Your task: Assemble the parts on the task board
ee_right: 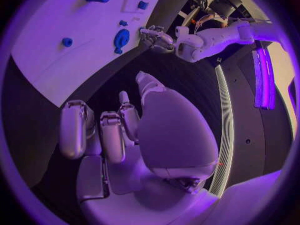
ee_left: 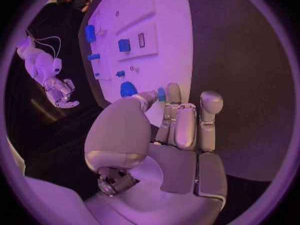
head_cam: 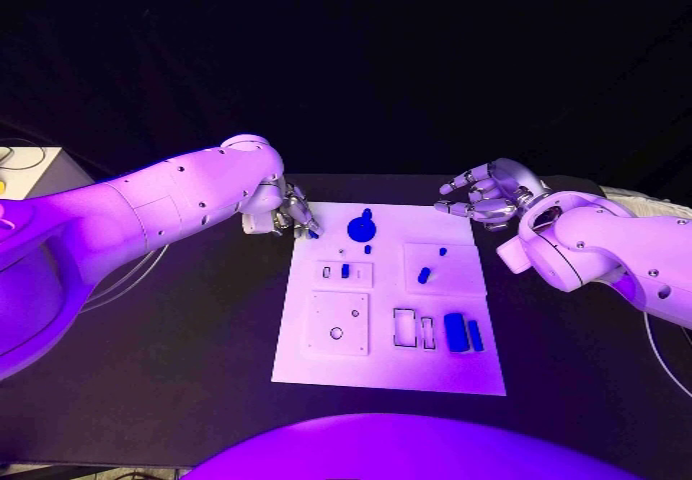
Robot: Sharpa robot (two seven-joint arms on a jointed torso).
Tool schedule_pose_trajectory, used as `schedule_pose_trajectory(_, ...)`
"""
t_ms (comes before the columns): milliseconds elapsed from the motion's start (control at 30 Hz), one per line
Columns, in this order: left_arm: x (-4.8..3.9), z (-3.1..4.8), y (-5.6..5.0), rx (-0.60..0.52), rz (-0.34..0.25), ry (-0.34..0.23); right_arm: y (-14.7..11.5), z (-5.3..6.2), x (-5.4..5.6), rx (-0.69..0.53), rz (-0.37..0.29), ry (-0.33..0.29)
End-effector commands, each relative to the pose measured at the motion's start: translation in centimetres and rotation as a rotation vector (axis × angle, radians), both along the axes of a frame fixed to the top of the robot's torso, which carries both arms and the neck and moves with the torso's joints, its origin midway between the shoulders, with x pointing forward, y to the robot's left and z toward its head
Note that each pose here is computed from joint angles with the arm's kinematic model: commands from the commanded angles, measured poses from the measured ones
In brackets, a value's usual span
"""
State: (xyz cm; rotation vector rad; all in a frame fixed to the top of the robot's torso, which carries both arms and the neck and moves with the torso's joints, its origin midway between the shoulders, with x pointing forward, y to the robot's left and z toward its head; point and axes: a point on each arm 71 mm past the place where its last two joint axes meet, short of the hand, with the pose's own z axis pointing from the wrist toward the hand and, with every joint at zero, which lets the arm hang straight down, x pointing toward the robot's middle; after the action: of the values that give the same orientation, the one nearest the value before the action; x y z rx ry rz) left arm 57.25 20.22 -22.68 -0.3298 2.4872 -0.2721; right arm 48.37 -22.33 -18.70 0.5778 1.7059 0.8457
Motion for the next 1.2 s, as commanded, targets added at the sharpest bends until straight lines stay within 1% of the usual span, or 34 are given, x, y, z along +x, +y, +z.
schedule_pose_trajectory(33,-0.07,0.14,-0.2,-0.094,0.047,-0.007,0.1,0.0,0.0,-0.005,0.013,-0.008)
schedule_pose_trajectory(267,-0.3,0.43,0.3,-0.128,0.072,-0.022,0.0,0.0,0.0,-0.006,0.014,-0.005)
schedule_pose_trajectory(500,-1.0,0.63,0.4,-0.139,0.063,-0.022,0.0,0.0,0.0,-0.008,0.014,-0.002)
schedule_pose_trajectory(700,-2.05,0.88,0.1,-0.142,0.034,-0.032,-0.1,0.0,0.0,-0.009,0.013,0.0)
schedule_pose_trajectory(833,-2.83,1.06,-0.4,-0.14,0.015,-0.06,-0.2,-0.1,0.0,-0.01,0.011,0.001)
schedule_pose_trajectory(1033,-3.72,1.23,-0.7,-0.117,-0.01,-0.111,-0.3,-0.1,0.0,-0.011,0.011,0.003)
schedule_pose_trajectory(1200,-4.64,1.03,-1.2,-0.095,-0.043,-0.142,-0.4,-0.1,0.0,-0.013,0.011,0.006)
